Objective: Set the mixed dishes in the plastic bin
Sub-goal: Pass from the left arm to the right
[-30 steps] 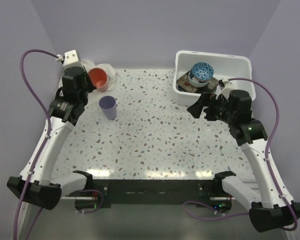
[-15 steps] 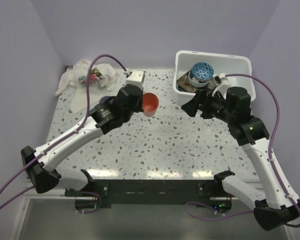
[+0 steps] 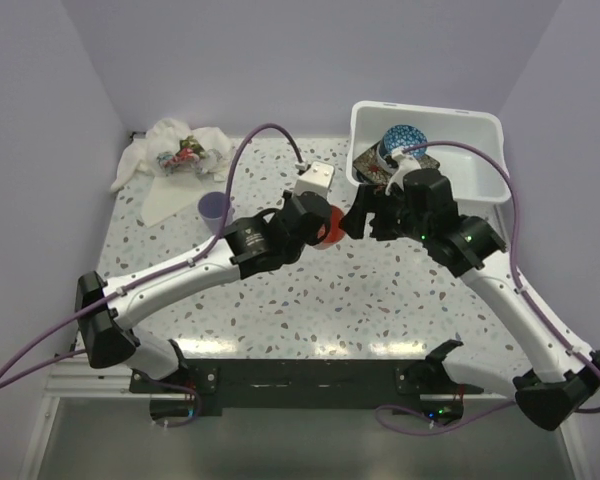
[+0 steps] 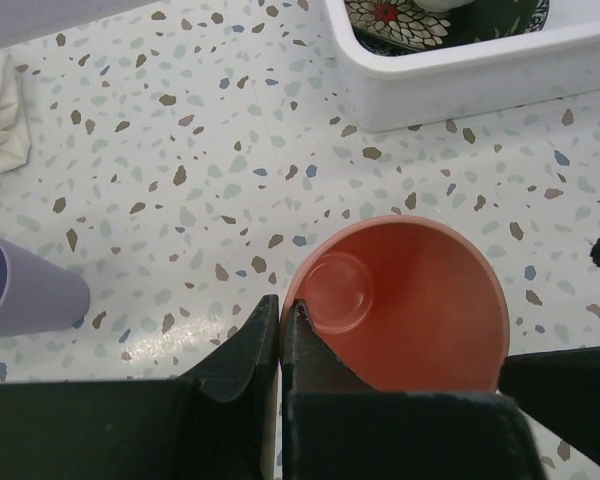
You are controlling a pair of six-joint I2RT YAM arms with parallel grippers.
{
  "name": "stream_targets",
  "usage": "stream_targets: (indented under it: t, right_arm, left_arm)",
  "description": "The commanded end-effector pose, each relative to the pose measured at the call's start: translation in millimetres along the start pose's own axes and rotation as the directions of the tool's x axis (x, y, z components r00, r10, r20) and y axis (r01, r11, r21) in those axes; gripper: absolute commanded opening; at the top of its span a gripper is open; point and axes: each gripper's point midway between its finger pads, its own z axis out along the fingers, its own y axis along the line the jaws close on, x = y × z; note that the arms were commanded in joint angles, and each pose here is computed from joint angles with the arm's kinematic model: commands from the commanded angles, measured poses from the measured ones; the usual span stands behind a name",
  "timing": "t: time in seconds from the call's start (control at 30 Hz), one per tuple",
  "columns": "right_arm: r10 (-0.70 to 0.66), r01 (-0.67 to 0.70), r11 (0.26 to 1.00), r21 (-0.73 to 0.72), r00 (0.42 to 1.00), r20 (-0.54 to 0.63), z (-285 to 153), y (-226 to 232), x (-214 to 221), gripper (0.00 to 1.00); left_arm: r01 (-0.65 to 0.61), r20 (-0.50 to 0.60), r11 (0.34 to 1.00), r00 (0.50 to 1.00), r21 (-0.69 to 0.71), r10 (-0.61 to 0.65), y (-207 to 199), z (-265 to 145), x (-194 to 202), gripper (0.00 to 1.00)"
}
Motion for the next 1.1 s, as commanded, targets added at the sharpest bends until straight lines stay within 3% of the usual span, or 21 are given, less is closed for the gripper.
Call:
stream_targets:
  t: [0.0,0.27,0.37,0.4,0.47,0.5,0.57,0.6,0.67,0.7,0.83,0.9,1.07]
  right_arm:
    - [-0.024,0.022,0.996,0.082,1.000,0.016,4,3,-6,0.78]
    - [-0.036,0.038,0.989,0.146,0.999,-0.015,35,3,5,0.60]
    - [-0.041,0.045,0.988,0.151,0.999,-0.028,43,4,8,0.45]
    - [-0.039,0.042,0.987,0.155,0.999,-0.024,44,3,6,0.32]
    - [-0.041,0.045,0.984,0.170,0.999,-0.023,45,2,5,0.19]
    - [-0.042,0.045,0.983,0.176,0.999,-0.019,45,2,2,0.07]
    - [-0.050,0.054,0.979,0.195,0.998,-0.023,44,-1,1,0.00]
    - [-0.056,0.058,0.978,0.202,0.998,-0.016,44,-1,-4,0.00]
    - [-0.067,0.072,0.975,0.208,0.997,-0.032,43,-1,-3,0.00]
    - [-0.075,0.078,0.970,0.229,0.997,-0.022,43,-3,-8,0.00]
    - [-0.114,0.112,0.943,0.313,0.993,-0.012,38,-17,-25,0.00]
    - [-0.112,0.103,0.931,0.350,0.994,0.006,32,-30,-41,0.00]
    - [-0.071,0.027,0.886,0.463,0.995,0.076,17,-84,-84,0.00]
  left_arm:
    - [0.076,0.089,0.997,0.993,-0.008,-0.075,-5,-9,-31,0.00]
    - [0.084,0.097,0.996,0.992,0.005,-0.084,-8,-11,-25,0.00]
    - [0.091,0.109,0.996,0.990,0.009,-0.091,-6,-12,-24,0.00]
    - [0.093,0.114,0.996,0.989,0.006,-0.093,-5,-12,-24,0.00]
    - [0.094,0.121,0.996,0.988,0.002,-0.094,-2,-13,-23,0.00]
    - [0.100,0.131,0.995,0.986,0.004,-0.100,-2,-14,-25,0.00]
    - [0.103,0.145,0.995,0.984,0.002,-0.102,3,-16,-24,0.02]
    - [0.118,0.166,0.993,0.979,0.003,-0.117,4,-18,-29,0.07]
    - [0.115,0.191,0.993,0.975,0.006,-0.114,11,-24,-31,0.27]
    - [0.125,0.216,0.992,0.968,0.013,-0.125,13,-26,-37,0.46]
    - [0.137,0.283,0.990,0.951,-0.014,-0.128,43,-43,-44,0.79]
    - [0.164,0.316,0.986,0.937,-0.022,-0.149,59,-47,-48,0.87]
    - [0.202,0.374,0.976,0.914,-0.084,-0.157,122,-57,-34,0.93]
